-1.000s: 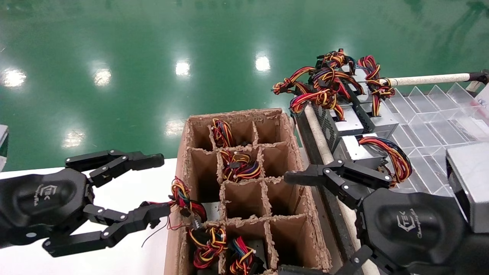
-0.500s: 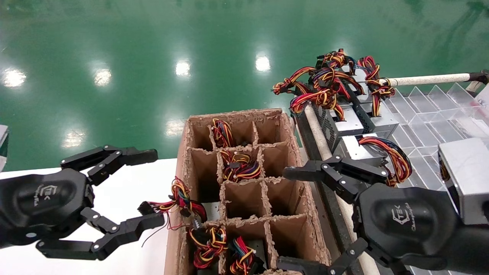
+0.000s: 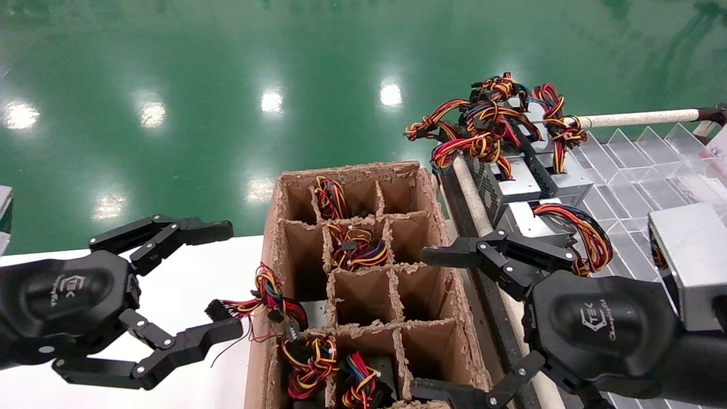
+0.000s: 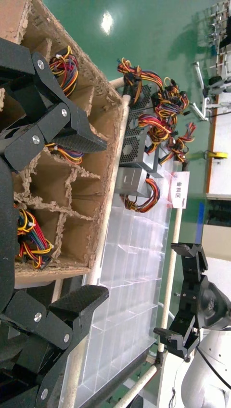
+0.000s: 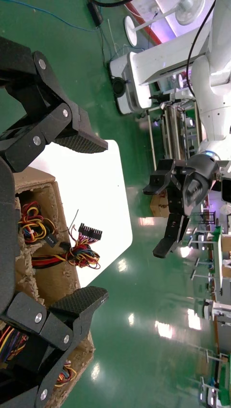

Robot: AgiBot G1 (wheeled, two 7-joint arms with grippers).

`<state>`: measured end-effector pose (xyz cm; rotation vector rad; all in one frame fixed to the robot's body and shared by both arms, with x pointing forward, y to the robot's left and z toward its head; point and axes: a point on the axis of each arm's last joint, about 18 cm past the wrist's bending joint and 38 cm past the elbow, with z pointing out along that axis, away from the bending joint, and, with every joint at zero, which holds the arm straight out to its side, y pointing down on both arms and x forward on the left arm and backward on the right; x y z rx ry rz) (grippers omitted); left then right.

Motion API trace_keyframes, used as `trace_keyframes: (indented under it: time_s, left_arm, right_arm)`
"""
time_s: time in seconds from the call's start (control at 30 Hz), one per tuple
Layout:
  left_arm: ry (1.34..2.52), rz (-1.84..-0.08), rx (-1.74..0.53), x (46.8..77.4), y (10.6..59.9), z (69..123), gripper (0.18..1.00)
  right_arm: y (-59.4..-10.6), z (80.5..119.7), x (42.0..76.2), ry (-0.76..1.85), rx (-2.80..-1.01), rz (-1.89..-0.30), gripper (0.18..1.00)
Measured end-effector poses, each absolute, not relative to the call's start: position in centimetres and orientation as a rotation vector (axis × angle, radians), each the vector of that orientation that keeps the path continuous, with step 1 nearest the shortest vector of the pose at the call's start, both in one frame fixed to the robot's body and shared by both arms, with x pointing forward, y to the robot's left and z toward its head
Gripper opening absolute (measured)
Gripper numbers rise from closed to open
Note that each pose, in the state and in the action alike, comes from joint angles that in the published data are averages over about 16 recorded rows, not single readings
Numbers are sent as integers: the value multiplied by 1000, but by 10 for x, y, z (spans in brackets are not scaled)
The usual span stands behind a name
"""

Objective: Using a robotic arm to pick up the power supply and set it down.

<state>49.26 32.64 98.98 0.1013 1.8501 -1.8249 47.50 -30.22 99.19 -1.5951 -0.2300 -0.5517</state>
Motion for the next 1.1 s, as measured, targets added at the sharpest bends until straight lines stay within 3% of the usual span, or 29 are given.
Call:
trace_keyframes:
  time_s: [1.1]
  left_arm:
    - [1850,-1825,101,493,326,990,1001]
  right_arm:
    - [-302,992,476,-230,-1596,-553,1000]
